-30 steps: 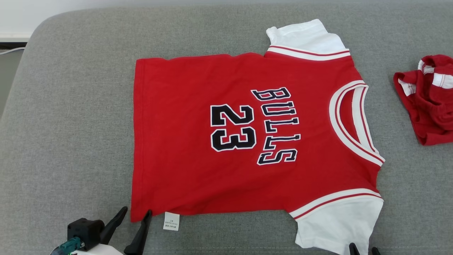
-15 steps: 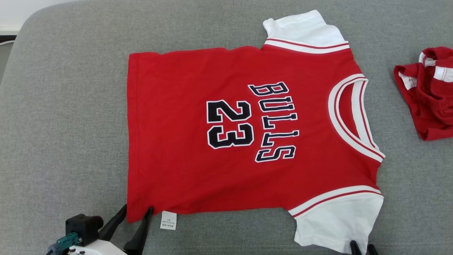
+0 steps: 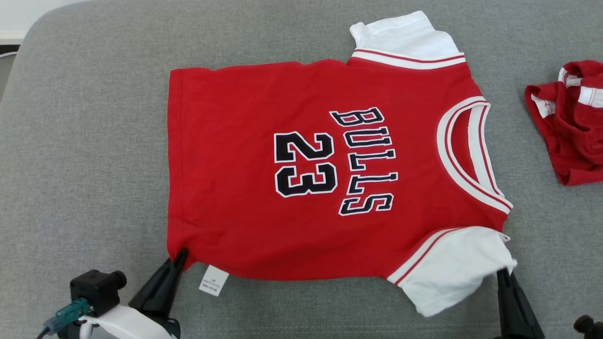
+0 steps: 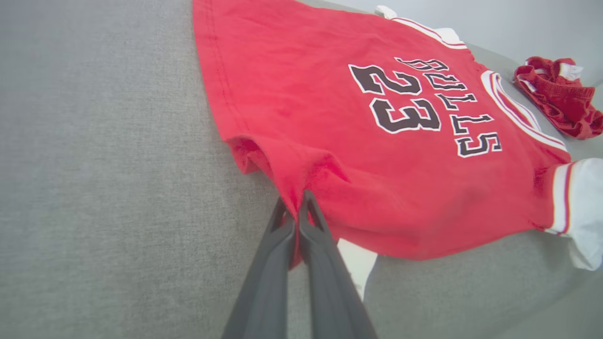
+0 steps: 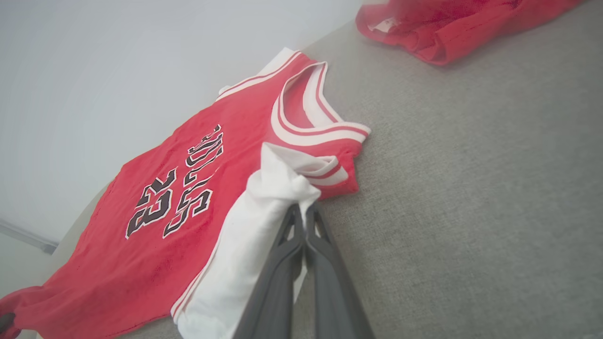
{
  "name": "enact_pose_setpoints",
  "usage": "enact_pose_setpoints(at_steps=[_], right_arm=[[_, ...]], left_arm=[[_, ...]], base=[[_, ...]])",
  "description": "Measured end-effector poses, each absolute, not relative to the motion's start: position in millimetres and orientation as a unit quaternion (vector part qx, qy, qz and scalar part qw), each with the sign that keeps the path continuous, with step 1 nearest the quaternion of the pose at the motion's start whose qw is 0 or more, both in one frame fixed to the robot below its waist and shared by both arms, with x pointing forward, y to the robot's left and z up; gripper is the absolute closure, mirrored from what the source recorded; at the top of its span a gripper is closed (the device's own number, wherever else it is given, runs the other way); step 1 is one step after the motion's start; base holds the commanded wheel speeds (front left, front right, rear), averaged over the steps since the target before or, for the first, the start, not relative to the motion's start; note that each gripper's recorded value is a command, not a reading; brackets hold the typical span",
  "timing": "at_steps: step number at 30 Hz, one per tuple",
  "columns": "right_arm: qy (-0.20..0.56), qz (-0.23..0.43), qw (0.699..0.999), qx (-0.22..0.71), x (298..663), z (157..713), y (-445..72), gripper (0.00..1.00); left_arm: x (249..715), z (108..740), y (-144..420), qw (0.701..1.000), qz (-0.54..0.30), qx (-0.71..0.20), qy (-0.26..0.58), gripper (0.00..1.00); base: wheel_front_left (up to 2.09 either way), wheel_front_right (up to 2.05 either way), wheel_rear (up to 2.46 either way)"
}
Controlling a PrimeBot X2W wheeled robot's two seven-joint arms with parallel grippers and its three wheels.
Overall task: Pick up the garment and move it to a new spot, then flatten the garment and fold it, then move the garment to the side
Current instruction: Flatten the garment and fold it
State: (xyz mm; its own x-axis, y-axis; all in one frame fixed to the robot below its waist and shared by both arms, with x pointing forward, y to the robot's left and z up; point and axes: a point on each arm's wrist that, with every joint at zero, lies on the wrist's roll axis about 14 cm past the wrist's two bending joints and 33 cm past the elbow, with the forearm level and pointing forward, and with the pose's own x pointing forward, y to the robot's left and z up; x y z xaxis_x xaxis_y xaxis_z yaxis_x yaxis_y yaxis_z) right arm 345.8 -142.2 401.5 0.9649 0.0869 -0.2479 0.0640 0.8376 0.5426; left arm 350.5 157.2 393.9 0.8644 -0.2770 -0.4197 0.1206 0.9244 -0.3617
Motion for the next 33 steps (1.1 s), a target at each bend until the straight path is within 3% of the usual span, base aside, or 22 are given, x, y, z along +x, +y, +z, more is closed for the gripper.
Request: enact_pose_setpoints(at_steps=[14,33], right_arm=[[-0.019,0.033,0.951,0.306,387,490,-150,1.00],[0.003,0.047,0.959,0.278,459,461,-137,1.00]], left_arm=[[377,433,165,0.967,-0.109,-0.147,0.179,1.00],[438,412,160,0.943,-0.100,-0.231,0.219,1.00]], base=[[0.00,0.00,0.00],[0.00,0.00,0.00]])
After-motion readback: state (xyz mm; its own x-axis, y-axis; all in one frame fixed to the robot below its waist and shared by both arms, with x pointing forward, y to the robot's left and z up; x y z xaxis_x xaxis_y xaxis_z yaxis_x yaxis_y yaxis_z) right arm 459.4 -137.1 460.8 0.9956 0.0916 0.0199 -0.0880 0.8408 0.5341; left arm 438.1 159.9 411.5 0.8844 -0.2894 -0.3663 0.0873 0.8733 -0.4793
